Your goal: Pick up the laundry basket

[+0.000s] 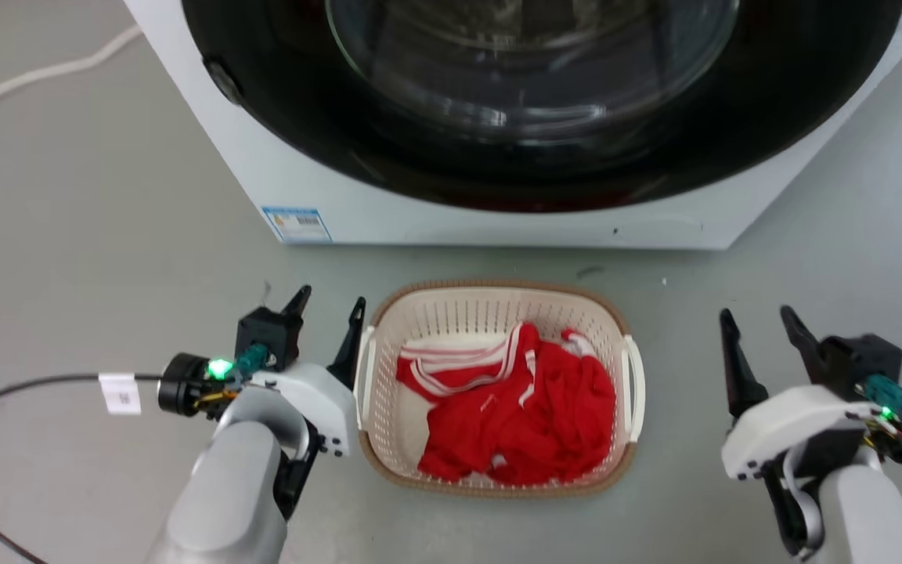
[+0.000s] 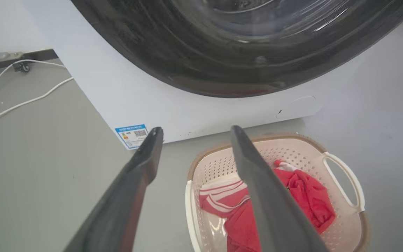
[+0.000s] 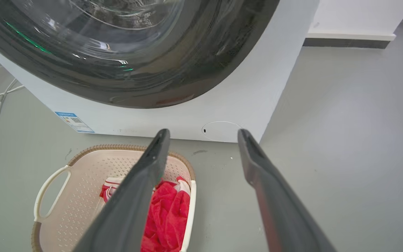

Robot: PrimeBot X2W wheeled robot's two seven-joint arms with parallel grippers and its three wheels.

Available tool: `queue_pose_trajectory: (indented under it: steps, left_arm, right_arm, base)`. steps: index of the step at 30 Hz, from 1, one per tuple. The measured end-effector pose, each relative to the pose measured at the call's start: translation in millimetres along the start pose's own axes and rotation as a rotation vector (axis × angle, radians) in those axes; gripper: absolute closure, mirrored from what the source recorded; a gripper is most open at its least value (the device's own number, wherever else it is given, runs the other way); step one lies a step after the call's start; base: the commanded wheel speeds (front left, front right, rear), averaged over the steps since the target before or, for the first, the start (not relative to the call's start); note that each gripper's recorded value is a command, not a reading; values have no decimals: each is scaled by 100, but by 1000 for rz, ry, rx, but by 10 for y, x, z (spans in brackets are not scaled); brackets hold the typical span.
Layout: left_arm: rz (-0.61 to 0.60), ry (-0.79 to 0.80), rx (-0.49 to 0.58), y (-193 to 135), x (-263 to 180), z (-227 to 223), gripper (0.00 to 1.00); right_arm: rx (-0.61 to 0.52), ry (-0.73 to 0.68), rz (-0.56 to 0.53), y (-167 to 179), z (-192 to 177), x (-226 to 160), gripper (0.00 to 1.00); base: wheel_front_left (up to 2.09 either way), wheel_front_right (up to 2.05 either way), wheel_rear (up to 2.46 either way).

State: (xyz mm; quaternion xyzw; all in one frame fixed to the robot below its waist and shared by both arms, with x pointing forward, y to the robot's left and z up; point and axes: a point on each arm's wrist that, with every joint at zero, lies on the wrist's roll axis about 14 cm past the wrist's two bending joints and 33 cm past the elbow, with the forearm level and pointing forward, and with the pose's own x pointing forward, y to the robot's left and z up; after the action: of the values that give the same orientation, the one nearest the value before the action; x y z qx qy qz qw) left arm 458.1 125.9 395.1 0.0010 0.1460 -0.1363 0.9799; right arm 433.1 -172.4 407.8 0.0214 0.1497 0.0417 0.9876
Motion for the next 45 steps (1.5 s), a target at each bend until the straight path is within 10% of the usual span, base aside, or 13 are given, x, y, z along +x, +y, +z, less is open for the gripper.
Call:
queue_pose_trajectory:
  steps: [20,37,38,40,45]
  left_arm:
    - [-65,544,-133,56,718,-1910,0]
    - [-51,796,-211,220,777,-2673,0]
    - [-49,801,-219,218,780,-2682,0]
    - [-51,787,-213,235,801,-2672,99]
    - [-54,792,-261,160,810,-2644,100]
  right_arm:
    - [75,489,89,225,-1869,713,0]
    - [73,747,139,316,-2665,905,0]
    - [79,755,135,314,-2680,914,52]
    - [83,772,135,320,-2708,919,100]
    - [90,783,143,379,-2706,944,100]
  base:
    - [0,0,0]
    - [0,0,0]
    - [0,0,0]
    - [0,0,0]
    - [0,0,0]
